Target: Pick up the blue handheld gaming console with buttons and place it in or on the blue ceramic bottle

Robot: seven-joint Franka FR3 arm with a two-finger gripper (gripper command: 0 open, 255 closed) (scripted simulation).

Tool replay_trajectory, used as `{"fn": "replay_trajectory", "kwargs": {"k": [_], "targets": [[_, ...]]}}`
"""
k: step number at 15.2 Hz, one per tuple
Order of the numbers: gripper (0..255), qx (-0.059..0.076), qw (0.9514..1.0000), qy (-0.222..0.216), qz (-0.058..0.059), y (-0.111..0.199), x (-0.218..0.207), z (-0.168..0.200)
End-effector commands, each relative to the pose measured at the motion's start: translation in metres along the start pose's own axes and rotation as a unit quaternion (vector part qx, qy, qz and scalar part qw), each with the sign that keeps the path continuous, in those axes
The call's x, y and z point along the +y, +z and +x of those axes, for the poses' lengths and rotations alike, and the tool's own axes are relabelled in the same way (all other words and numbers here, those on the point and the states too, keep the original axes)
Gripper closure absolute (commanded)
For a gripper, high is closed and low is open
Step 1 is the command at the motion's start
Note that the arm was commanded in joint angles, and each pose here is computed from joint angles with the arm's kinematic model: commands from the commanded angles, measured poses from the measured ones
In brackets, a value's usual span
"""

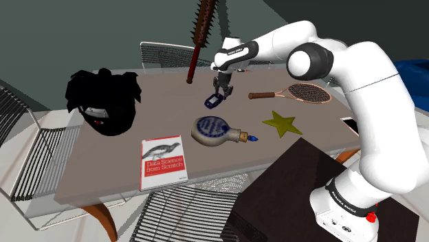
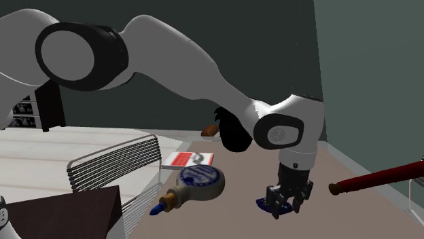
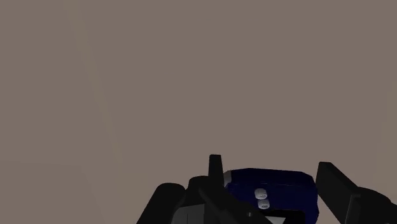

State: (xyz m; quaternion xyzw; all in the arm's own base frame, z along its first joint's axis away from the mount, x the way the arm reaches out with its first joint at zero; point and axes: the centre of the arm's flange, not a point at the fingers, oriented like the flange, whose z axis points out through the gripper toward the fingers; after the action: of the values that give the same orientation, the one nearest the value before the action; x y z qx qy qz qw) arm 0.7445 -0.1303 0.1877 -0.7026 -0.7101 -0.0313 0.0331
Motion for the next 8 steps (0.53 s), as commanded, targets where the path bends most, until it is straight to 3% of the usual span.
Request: {"fn": "replay_trajectory", "kwargs": {"k": [1,8], "targets": [[255,0.000,1.0000,0.000,0.000,-0.011,-0.001,0.001],[255,0.000,1.0000,0.000,0.000,-0.048,-0.002,0.005]]}}
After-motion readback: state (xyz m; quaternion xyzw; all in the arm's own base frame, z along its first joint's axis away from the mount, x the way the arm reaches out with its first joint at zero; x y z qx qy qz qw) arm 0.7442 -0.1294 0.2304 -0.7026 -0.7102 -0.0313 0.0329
